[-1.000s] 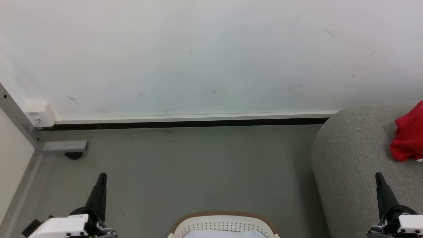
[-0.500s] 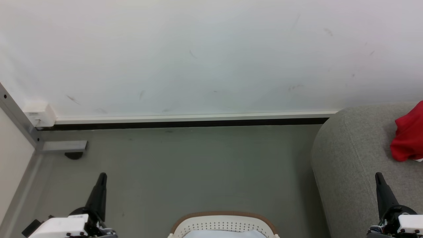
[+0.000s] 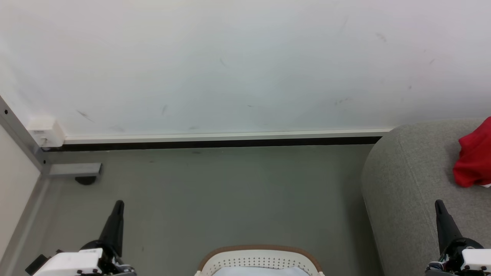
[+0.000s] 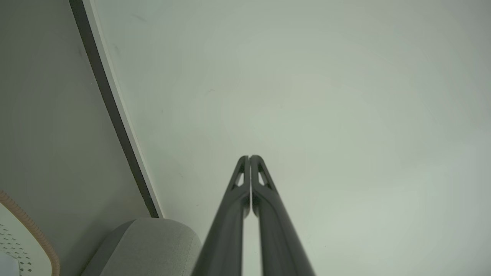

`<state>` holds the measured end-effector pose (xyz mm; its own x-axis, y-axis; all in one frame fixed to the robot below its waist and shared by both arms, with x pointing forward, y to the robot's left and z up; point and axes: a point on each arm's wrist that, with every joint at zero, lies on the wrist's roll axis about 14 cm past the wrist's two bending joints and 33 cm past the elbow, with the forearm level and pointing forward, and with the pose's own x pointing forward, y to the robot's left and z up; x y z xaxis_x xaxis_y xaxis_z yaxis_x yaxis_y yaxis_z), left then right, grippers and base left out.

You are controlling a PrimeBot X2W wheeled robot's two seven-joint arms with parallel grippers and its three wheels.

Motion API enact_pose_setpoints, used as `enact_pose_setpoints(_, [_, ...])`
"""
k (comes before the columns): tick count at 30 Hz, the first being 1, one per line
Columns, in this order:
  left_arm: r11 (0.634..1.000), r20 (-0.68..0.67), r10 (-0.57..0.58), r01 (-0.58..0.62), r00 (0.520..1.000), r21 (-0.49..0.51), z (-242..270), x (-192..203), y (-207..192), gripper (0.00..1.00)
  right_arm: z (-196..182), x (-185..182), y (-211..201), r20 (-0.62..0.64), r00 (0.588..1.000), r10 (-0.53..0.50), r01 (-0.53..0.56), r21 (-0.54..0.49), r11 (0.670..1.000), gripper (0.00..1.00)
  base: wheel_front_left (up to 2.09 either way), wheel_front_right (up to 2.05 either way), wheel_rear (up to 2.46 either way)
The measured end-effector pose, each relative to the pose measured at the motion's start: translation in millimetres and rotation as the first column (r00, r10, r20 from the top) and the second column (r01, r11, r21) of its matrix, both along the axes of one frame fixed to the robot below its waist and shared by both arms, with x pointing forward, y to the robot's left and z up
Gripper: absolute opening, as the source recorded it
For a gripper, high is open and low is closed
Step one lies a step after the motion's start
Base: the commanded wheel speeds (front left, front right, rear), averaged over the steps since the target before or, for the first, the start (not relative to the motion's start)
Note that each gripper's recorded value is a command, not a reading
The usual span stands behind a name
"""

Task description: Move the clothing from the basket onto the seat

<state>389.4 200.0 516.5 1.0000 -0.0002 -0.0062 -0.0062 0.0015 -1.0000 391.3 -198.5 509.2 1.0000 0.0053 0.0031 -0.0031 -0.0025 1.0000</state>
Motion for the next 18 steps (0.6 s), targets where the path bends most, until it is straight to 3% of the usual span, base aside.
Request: enact_pose_setpoints(18, [1.000,0.000,0.000,0.000,1.000,0.000,0.0,0.0,0.0,0.00,0.1,0.1,0.0,0.000,1.000,0.000,0.000,-0.001,1.000,0.00,0.00,0.00,0.00])
